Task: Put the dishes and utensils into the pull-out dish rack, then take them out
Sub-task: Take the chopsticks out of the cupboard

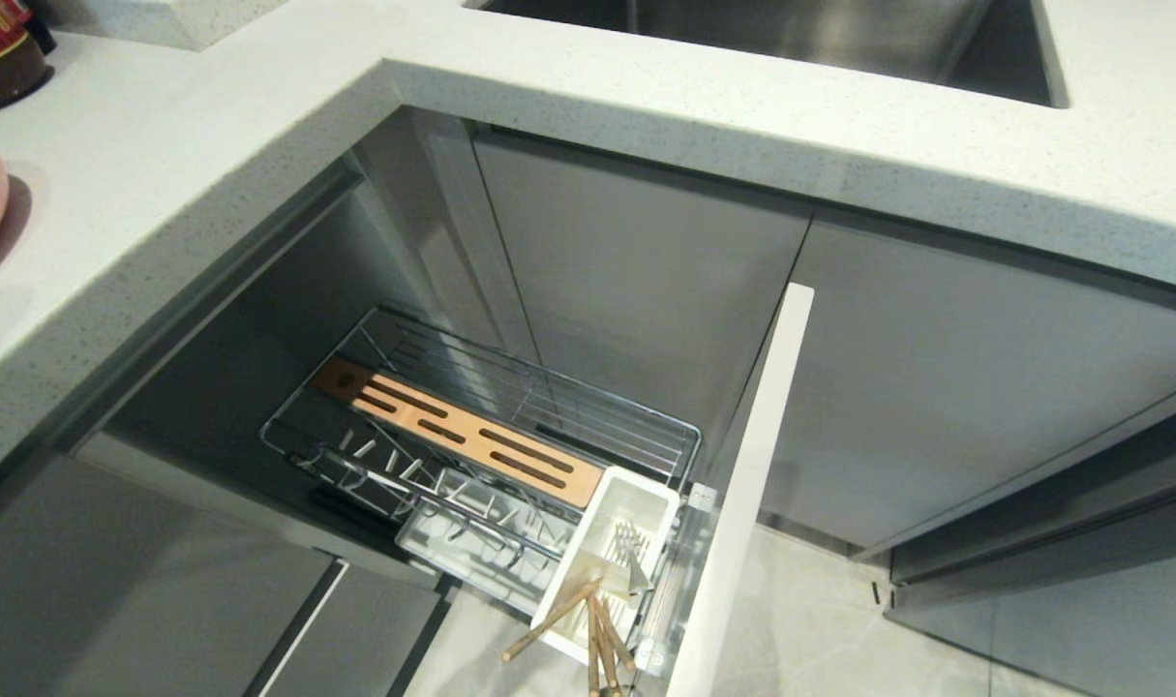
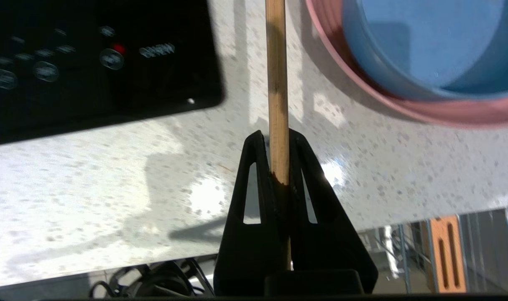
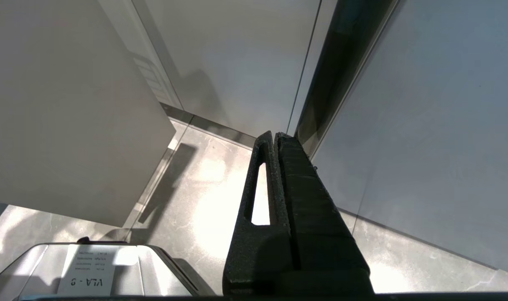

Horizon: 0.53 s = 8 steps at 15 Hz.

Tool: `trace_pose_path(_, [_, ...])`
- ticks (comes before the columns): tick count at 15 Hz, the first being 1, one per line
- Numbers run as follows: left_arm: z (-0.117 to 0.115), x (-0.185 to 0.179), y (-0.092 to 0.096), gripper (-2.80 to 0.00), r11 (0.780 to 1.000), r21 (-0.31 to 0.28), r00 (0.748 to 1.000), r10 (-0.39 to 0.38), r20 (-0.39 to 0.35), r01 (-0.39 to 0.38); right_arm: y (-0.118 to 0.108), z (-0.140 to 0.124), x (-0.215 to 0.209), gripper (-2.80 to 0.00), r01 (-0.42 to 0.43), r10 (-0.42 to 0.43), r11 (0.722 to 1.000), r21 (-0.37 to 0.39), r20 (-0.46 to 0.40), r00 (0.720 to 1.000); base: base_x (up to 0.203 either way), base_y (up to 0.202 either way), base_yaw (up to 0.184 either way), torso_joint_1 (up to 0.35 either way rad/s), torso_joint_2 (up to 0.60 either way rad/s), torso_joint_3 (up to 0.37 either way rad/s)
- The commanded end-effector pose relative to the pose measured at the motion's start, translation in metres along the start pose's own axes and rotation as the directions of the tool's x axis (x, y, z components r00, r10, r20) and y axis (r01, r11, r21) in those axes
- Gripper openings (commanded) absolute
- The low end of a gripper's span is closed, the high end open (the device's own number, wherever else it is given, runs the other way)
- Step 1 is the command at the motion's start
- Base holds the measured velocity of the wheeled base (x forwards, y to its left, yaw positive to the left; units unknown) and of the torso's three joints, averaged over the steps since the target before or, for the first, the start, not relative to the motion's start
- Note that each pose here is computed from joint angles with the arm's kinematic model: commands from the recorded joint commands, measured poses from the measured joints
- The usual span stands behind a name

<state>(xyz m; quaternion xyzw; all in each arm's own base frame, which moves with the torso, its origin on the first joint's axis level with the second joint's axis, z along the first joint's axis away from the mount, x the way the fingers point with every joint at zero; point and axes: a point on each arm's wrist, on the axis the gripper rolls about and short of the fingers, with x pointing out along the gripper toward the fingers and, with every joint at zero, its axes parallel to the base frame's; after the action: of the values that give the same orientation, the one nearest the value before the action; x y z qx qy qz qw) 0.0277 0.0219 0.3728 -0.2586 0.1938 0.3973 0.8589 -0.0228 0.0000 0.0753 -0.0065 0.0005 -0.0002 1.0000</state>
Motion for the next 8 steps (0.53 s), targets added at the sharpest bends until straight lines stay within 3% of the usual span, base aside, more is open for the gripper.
trace_pose_path(1, [-0.001, 0.004, -0.001, -2.80, 0.999, -0.006, 0.999, -0.035, -0.036, 0.035, 0.000, 0.000, 0.000, -2.80, 0.001, -0.001, 1.000, -0.001, -0.001, 1.000, 0.000, 0.000, 0.000, 0.000, 0.00, 0.000])
trace_pose_path(8, [0.005, 0.026, -0.012, -2.80, 0.989, -0.010, 0.984, -0.151, -0.098, 0.150, 0.000, 0.000, 0.000, -2.80, 0.000, 0.000, 1.000, -0.001, -0.001, 1.000, 0.000, 0.000, 0.000, 0.000, 0.00, 0.000])
